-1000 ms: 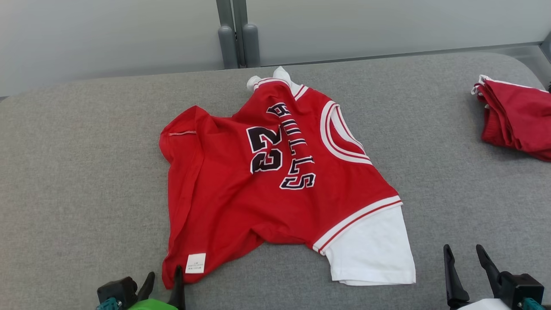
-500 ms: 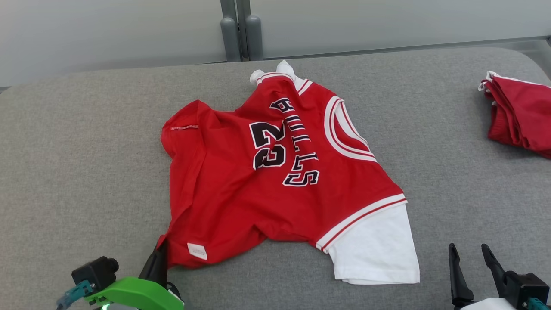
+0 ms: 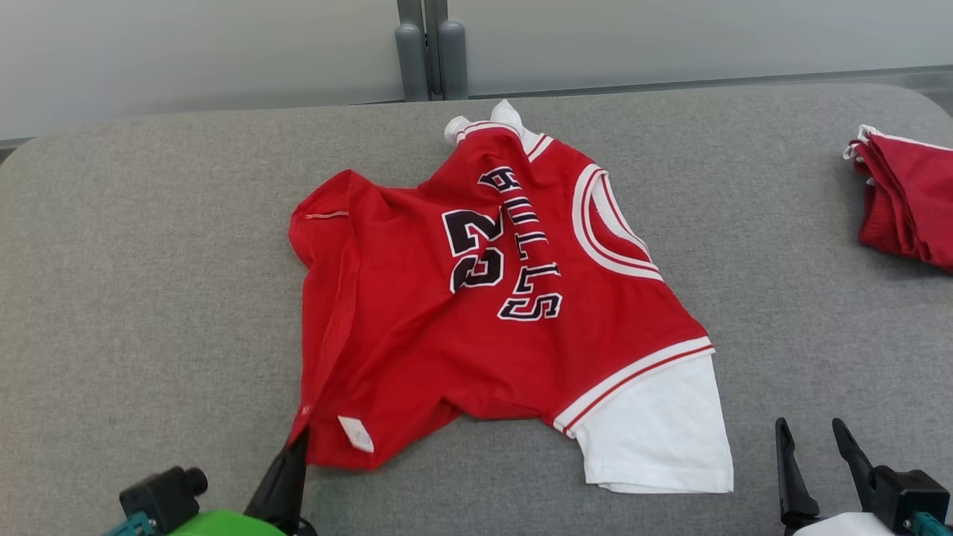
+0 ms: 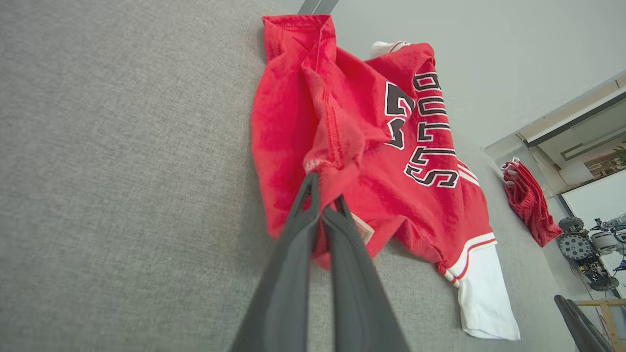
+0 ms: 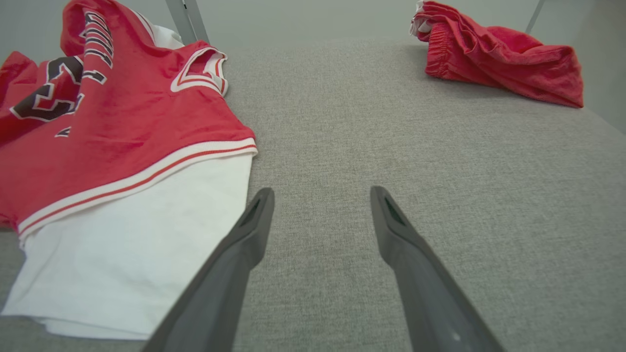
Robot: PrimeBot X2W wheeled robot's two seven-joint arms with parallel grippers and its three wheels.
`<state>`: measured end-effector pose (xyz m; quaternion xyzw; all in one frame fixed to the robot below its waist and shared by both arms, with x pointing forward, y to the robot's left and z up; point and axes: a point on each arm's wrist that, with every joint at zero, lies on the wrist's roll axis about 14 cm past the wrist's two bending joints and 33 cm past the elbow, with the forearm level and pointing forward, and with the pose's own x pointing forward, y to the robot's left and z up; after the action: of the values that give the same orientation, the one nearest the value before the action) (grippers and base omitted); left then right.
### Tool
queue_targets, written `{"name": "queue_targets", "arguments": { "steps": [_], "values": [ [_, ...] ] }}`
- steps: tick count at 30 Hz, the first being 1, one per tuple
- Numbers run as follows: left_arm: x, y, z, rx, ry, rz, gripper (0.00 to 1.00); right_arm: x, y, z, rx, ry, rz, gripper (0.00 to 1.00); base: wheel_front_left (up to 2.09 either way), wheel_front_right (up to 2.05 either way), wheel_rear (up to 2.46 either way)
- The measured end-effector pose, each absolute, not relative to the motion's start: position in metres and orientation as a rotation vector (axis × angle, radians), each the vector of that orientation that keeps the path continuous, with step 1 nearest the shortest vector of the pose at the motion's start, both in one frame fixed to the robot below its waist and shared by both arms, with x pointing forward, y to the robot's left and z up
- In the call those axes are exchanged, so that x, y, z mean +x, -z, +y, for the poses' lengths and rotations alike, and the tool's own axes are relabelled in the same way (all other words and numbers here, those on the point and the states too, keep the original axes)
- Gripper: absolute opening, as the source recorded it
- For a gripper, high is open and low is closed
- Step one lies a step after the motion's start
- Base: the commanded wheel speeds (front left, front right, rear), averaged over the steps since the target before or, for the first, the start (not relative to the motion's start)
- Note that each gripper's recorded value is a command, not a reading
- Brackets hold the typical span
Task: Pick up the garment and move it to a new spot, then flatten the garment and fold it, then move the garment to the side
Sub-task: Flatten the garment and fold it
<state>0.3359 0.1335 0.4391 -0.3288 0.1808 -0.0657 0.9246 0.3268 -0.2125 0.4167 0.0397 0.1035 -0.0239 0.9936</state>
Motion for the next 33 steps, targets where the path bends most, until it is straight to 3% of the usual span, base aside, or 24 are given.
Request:
{"name": "queue_targets", "arguments": {
  "steps": [7,8,9,11,12,13,14,27,28,29,30,33],
  "values": [
    [0.304,-0.395,0.137,-0.707,0.071,0.506,0.00,0.327,-0.415,-0.216,0.077,0.057,0.214,1.00,0.00,0.00,0.00],
    [0.302,-0.390,0.141,-0.686,0.061,0.517,0.07,0.327,-0.414,-0.215,0.077,0.055,0.217,1.00,0.00,0.00,0.00],
    [0.301,-0.385,0.145,-0.676,0.044,0.522,0.24,0.328,-0.413,-0.214,0.078,0.053,0.218,1.00,0.00,0.00,0.00],
    [0.301,-0.380,0.145,-0.686,0.036,0.523,0.34,0.329,-0.413,-0.213,0.077,0.047,0.221,1.00,0.00,0.00,0.00],
    [0.303,-0.378,0.144,-0.690,0.034,0.525,0.48,0.329,-0.412,-0.212,0.076,0.046,0.222,1.00,0.00,0.00,0.00],
    [0.304,-0.376,0.146,-0.686,0.027,0.525,0.80,0.330,-0.413,-0.212,0.075,0.045,0.221,1.00,0.00,0.00,0.00],
    [0.306,-0.374,0.149,-0.676,0.017,0.524,1.00,0.331,-0.414,-0.212,0.075,0.044,0.217,1.00,0.00,0.00,0.00],
    [0.326,-0.382,0.150,-0.609,0.068,0.507,1.00,0.325,-0.416,-0.215,0.082,0.057,0.209,1.00,0.00,0.00,0.00],
    [0.325,-0.381,0.150,-0.604,0.069,0.516,0.75,0.324,-0.417,-0.215,0.083,0.058,0.208,1.00,0.00,0.00,0.00],
    [0.325,-0.380,0.149,-0.599,0.071,0.526,0.31,0.324,-0.417,-0.215,0.083,0.061,0.206,1.00,0.00,0.00,0.00],
    [0.325,-0.379,0.148,-0.595,0.079,0.532,0.00,0.323,-0.418,-0.217,0.083,0.066,0.204,1.00,0.00,0.00,0.00],
    [0.327,-0.383,0.146,-0.581,0.098,0.523,0.00,0.319,-0.420,-0.221,0.083,0.080,0.197,1.00,0.00,0.00,0.00]
  ]
}}
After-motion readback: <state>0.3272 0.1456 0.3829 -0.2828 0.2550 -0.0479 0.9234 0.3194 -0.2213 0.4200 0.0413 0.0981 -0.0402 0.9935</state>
